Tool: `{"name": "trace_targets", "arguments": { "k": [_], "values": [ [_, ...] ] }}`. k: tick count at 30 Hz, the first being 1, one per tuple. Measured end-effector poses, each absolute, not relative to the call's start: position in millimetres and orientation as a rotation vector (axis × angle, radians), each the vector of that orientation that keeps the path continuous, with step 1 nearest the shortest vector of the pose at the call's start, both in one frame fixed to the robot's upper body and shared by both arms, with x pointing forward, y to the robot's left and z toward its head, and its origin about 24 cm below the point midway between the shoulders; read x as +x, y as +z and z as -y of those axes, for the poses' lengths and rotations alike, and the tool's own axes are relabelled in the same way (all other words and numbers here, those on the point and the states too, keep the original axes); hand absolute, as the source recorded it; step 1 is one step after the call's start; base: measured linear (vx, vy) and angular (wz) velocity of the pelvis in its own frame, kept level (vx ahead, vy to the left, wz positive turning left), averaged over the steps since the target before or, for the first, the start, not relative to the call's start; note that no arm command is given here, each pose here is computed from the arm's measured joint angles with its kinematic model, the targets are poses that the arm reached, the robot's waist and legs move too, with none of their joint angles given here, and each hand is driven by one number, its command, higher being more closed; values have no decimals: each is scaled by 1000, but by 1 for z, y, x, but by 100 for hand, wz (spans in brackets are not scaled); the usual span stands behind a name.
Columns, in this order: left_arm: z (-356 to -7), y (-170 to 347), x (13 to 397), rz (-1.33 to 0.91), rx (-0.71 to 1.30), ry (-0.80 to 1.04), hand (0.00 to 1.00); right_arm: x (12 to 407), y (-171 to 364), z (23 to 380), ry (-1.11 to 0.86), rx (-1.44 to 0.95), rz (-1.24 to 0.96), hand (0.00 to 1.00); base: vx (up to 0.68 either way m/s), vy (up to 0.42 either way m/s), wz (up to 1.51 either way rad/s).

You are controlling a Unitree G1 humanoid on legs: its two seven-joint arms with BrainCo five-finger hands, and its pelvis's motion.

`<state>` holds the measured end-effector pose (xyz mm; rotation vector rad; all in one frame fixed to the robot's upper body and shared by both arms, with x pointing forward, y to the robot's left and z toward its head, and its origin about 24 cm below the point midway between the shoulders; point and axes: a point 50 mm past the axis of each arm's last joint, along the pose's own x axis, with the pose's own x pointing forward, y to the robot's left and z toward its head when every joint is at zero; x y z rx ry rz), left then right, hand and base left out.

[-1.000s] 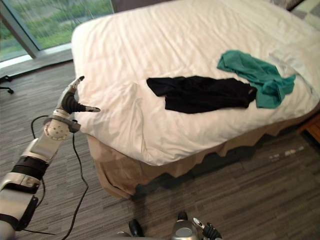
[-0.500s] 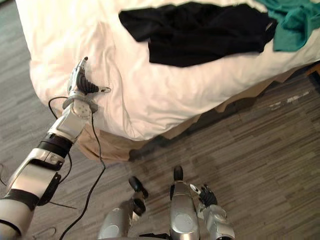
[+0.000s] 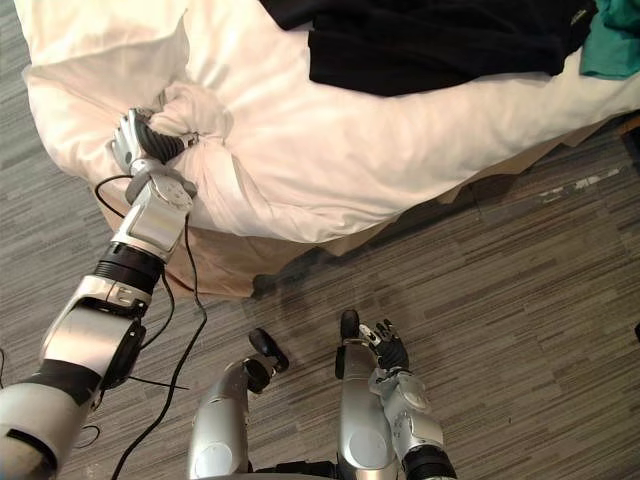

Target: Tidy the bed and pick cloth on bed and put in laundry

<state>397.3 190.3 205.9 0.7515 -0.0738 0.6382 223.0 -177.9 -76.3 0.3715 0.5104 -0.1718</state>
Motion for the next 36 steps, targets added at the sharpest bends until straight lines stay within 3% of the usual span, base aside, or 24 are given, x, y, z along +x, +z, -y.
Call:
{"name": "trace_targets", "arguments": {
  "k": [8, 16, 17, 25, 31, 36],
  "values": [
    [-193, 175, 394, 50, 679, 518, 100, 213, -84, 182, -167, 304, -566, 0, 22, -6, 16],
    [-214, 113, 363, 16, 713, 367, 100, 164, -122, 184, -206, 252, -822, 0, 118, -19, 33],
    [-220, 98, 353, -9, 725, 346, 0, 158, -128, 185, -215, 253, -864, 0, 172, -75, 37],
    [-233, 4, 272, -225, 683, 217, 0, 118, -152, 193, -249, 254, -1115, 0, 102, -58, 27],
    [-204, -66, 196, -478, 519, 86, 0, 97, -159, 204, -227, 265, -1221, 0, 44, -10, 14],
    [-196, -86, 182, -554, 481, 77, 0, 90, -162, 204, -203, 290, -1246, 0, 8, 33, 2]
  ]
}}
